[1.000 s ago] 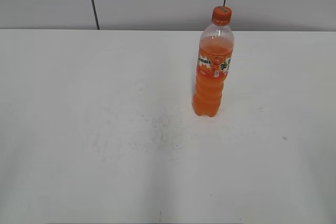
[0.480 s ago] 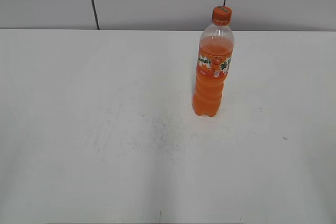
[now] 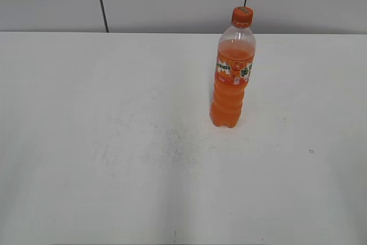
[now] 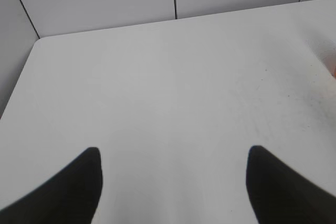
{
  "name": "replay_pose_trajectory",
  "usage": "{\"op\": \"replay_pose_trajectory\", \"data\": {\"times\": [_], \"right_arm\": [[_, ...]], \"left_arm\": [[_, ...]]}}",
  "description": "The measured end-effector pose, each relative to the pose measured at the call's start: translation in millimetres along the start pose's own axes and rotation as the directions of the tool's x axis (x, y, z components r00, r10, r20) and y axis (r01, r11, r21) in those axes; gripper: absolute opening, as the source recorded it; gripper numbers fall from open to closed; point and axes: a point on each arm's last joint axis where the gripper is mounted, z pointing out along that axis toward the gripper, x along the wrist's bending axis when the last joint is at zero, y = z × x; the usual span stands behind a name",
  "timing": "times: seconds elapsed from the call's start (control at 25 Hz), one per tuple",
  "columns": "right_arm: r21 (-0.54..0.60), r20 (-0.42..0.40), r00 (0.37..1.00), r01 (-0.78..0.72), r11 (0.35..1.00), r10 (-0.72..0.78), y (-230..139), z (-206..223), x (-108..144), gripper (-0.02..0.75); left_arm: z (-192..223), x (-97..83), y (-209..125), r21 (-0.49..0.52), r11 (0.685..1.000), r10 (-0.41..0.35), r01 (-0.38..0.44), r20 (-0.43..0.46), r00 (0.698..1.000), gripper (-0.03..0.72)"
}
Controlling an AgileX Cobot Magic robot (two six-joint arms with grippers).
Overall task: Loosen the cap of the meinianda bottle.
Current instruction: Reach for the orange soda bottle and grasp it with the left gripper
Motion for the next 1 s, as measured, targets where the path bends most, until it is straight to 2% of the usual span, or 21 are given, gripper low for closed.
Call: {"op": "replay_pose_trajectory", "data": {"times": [0.24,0.44,0.76,1.0], "right_arm": [[0.0,-0.002,1.0,-0.001,1.0,0.001,0,0,0,0.525],[-0.002,-0.003,1.0,-0.002,1.0,0.002,0,0,0,0.525],[-0.002,-0.003,1.0,-0.002,1.0,0.002,0,0,0,0.525],[-0.002,-0.003,1.0,-0.002,1.0,0.002,0,0,0,0.525]], "left_arm": [[3,1.3,5,0.004,1.0,0.006,-0.006,-0.01,1.0,0.519],[17,3.9,34,-0.075,0.997,0.009,-0.01,-0.021,1.0,0.475],[111,8.7,82,-0.101,0.995,0.015,-0.018,-0.026,1.0,0.463],[198,9.8,82,-0.046,0.999,0.003,-0.004,-0.018,1.0,0.459]]}}
